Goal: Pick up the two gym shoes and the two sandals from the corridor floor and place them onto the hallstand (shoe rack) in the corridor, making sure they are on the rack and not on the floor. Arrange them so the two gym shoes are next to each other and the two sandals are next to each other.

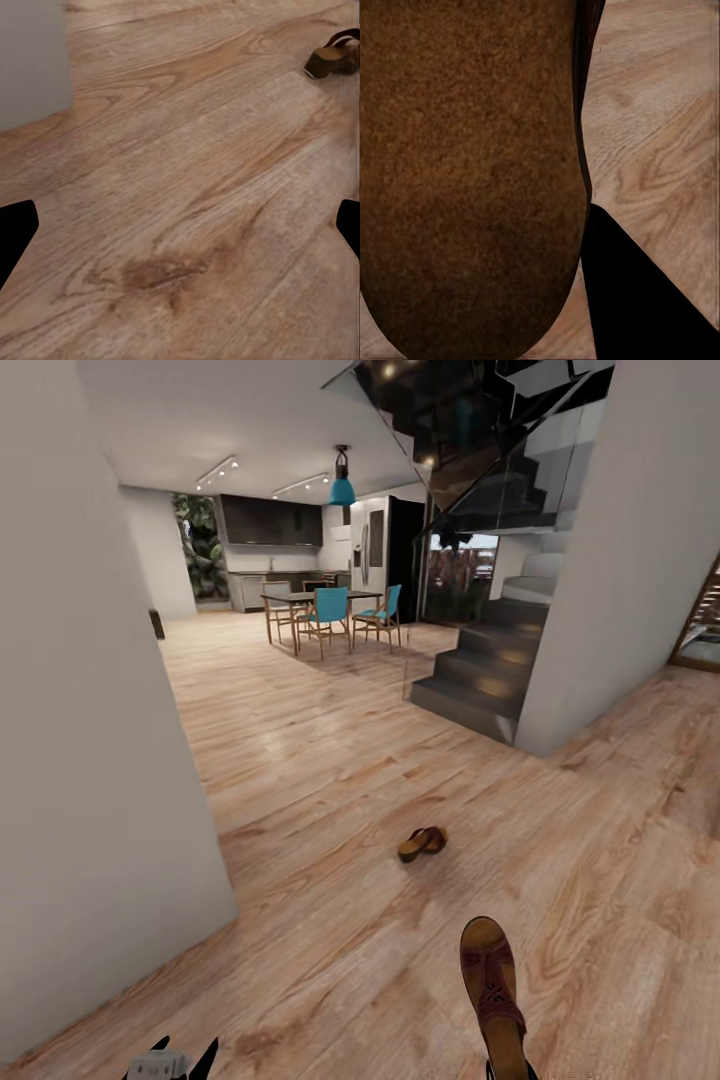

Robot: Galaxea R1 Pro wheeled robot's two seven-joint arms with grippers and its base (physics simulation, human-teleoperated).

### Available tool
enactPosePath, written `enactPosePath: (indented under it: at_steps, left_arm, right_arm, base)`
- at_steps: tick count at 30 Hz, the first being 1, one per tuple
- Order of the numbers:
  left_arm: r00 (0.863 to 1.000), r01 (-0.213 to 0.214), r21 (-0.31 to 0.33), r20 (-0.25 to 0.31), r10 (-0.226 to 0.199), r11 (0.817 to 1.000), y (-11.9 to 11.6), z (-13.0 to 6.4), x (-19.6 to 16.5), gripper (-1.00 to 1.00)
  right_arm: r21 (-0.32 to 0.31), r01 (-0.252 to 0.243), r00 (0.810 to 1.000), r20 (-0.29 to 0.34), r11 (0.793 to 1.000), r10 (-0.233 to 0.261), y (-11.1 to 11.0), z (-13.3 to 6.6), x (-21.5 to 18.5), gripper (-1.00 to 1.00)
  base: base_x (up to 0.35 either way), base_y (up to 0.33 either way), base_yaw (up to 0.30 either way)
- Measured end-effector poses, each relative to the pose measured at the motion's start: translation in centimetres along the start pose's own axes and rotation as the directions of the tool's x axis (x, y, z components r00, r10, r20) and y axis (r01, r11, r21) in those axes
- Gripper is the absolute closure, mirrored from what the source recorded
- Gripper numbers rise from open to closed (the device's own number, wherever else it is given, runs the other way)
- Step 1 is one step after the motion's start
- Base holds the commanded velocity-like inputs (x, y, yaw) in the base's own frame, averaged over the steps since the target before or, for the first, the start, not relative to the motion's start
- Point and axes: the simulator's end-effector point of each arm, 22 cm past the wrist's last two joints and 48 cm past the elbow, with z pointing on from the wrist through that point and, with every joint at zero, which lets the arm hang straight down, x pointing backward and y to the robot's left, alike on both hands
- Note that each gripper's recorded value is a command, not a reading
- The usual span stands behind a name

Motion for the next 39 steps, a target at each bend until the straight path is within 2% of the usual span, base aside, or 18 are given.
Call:
enactPosePath:
  at_steps: [7,14,28,39]
  left_arm:
    - [1.0,0.0,0.0,0.0,0.0,1.0,0.0,0.0,0.0,-1.0]
    - [1.0,0.0,0.001,0.001,0.0,1.0,-0.1,0.0,0.0,-1.0]
    - [1.0,0.0,0.001,0.002,0.0,1.0,0.0,0.0,-0.1,-1.0]
    - [1.0,-0.001,0.003,0.001,0.001,1.0,-0.2,0.0,0.0,-1.0]
  right_arm:
    - [0.001,-0.002,1.0,-0.004,1.0,0.002,0.0,0.0,0.1,1.0]
    - [0.042,-0.062,0.998,-0.021,0.997,0.063,-1.1,0.0,0.5,1.0]
    - [0.068,-0.095,0.995,-0.027,0.993,0.097,-1.7,0.1,0.6,1.0]
    - [0.065,-0.092,0.995,-0.031,0.994,0.095,-1.6,0.0,0.8,1.0]
  base:
    - [0.0,0.0,-0.3]
    - [0.0,0.0,-0.3]
    - [0.002,0.007,-0.3]
    - [0.085,0.234,-0.3]
